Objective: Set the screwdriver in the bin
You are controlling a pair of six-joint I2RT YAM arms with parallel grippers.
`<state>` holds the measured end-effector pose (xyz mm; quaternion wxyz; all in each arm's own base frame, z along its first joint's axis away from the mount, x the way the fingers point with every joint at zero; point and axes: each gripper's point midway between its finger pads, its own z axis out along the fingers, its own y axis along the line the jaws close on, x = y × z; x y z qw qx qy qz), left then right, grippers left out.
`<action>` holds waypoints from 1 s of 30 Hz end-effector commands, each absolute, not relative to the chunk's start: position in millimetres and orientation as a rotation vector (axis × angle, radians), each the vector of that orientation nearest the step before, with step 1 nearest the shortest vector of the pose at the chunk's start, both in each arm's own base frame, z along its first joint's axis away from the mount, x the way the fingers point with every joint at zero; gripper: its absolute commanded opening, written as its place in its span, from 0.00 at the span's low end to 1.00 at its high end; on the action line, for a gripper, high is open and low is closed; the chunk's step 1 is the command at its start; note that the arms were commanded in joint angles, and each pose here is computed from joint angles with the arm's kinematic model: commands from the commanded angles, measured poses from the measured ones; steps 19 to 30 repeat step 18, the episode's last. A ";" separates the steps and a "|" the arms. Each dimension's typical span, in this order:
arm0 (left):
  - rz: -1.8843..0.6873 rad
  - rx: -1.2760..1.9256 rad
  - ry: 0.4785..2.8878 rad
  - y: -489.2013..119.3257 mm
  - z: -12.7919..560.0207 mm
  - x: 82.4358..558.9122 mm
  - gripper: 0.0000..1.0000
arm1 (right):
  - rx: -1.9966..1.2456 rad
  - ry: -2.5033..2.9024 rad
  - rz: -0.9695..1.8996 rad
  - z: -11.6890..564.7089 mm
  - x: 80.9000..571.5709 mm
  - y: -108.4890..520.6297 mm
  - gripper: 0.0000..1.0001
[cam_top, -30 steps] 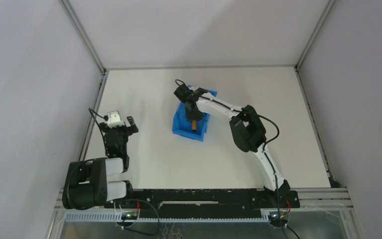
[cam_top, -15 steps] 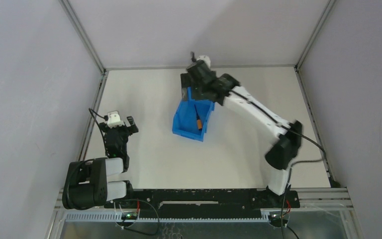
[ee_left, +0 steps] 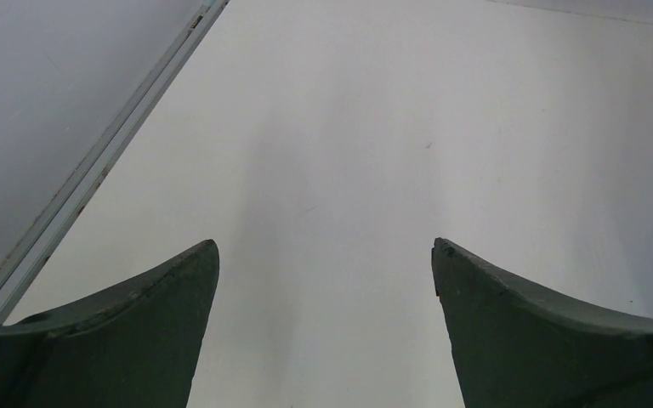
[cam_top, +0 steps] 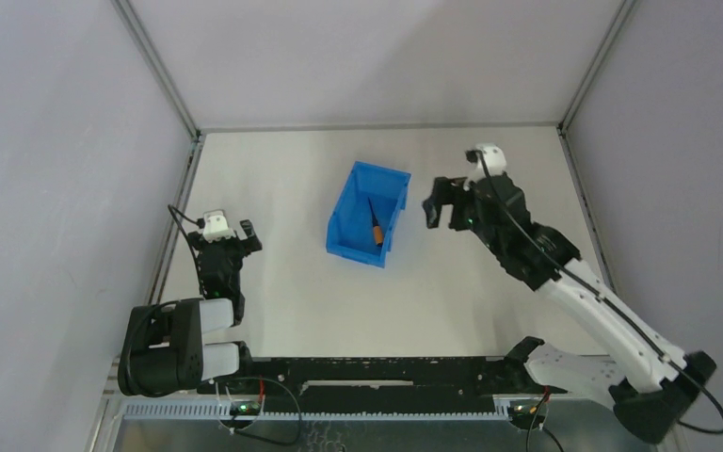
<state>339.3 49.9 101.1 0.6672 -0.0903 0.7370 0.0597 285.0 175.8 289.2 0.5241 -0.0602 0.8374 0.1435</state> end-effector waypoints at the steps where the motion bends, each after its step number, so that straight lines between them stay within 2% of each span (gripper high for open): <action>1: 0.137 -0.194 1.558 51.2 136.3 353.1 1.00 | -0.019 1.877 0.324 281.9 285.9 139.3 1.00; 7: 0.137 -0.193 1.558 51.0 136.6 353.3 1.00 | 0.149 1.938 0.279 195.6 269.2 101.6 1.00; 13: 0.137 -0.193 1.558 50.8 136.7 353.3 1.00 | 0.209 2.034 0.256 137.0 260.6 92.8 1.00; 30: 0.137 -0.194 1.559 51.1 136.2 353.1 1.00 | 0.209 2.053 0.245 128.8 262.7 93.4 1.00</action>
